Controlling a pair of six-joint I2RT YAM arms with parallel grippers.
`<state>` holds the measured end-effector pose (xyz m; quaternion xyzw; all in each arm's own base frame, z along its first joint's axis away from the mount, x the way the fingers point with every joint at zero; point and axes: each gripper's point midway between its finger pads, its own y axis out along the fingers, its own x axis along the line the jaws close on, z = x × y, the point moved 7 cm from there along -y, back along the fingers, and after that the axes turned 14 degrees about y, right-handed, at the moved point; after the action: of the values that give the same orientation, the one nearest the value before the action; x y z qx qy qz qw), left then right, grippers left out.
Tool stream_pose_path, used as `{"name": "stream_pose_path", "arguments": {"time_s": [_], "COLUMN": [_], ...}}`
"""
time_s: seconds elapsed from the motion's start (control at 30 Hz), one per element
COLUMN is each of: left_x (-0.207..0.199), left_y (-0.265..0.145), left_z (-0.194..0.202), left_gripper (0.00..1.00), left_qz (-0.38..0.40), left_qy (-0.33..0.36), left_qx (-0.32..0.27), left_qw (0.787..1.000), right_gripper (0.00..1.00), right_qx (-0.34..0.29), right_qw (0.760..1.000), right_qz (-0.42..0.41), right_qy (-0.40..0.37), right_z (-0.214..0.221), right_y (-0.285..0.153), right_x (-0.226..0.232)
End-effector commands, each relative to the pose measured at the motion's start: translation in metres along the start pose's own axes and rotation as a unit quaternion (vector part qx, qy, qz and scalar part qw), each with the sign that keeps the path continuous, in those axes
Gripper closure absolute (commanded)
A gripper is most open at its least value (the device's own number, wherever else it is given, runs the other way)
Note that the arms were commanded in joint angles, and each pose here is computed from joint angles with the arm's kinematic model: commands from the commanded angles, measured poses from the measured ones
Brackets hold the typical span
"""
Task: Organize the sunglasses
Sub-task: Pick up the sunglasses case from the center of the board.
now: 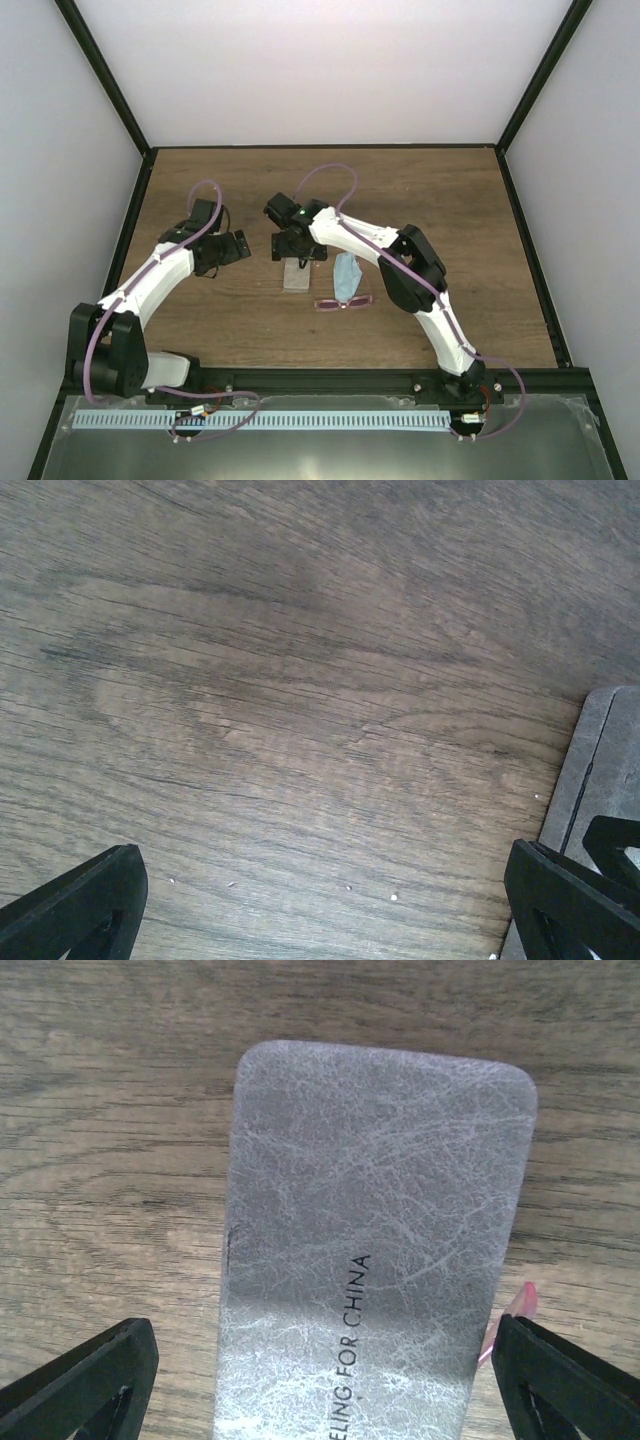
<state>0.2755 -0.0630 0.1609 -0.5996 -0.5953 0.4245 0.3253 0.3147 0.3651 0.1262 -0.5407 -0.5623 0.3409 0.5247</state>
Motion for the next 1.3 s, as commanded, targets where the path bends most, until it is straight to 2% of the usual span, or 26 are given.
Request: {"name": "stream_pose_path", "arguments": {"time_s": [0.0,0.2,0.4,0.6,0.7,0.8,0.9,1.0,1.07,1.27], "left_x": [0.0,0.002,0.001,0.001,0.0,-0.001,-0.001,-0.002,-0.002,-0.002], "left_y": [0.003,0.004,0.008,0.009,0.01,0.011,0.013,0.013,0.014,0.016], "left_z": [-0.003,0.0,0.003,0.006,0.006,0.006,0.006,0.006,0.007,0.008], "left_gripper": [0.0,0.0,0.0,0.0,0.0,0.0,0.0,0.0,0.0,0.0], "left_qz": [0.007,0.009,0.014,0.017,0.022,0.026,0.028,0.031,0.033,0.034], "left_qy": [0.006,0.004,0.003,0.0,-0.002,-0.004,-0.004,-0.003,-0.003,-0.003], "left_qx": [-0.003,-0.003,0.008,0.008,0.01,0.012,0.012,0.014,0.016,0.018], "left_qw": [1.0,1.0,1.0,1.0,1.0,1.0,1.0,0.999,0.999,0.999], "right_gripper": [0.06,0.06,0.21,0.18,0.32,0.39,0.38,0.24,0.19,0.19], "right_qx": [0.003,0.005,-0.001,-0.006,-0.002,0.001,-0.003,-0.009,-0.014,-0.012], "right_qw": [1.0,1.0,1.0,1.0,1.0,1.0,1.0,1.0,1.0,1.0], "right_qz": [0.011,0.019,0.01,0.003,0.0,-0.003,-0.008,-0.014,-0.018,-0.019], "right_qy": [0.003,0.002,0.004,0.003,0.003,0.004,0.004,0.003,0.003,0.003], "right_z": [-0.001,0.0,-0.001,-0.001,0.001,0.002,0.001,0.0,-0.001,0.0], "right_y": [0.006,0.012,0.008,0.002,0.002,0.001,-0.003,-0.009,-0.013,-0.013], "right_x": [0.002,-0.001,0.0,0.0,-0.001,-0.002,-0.002,-0.001,-0.001,-0.002]}}
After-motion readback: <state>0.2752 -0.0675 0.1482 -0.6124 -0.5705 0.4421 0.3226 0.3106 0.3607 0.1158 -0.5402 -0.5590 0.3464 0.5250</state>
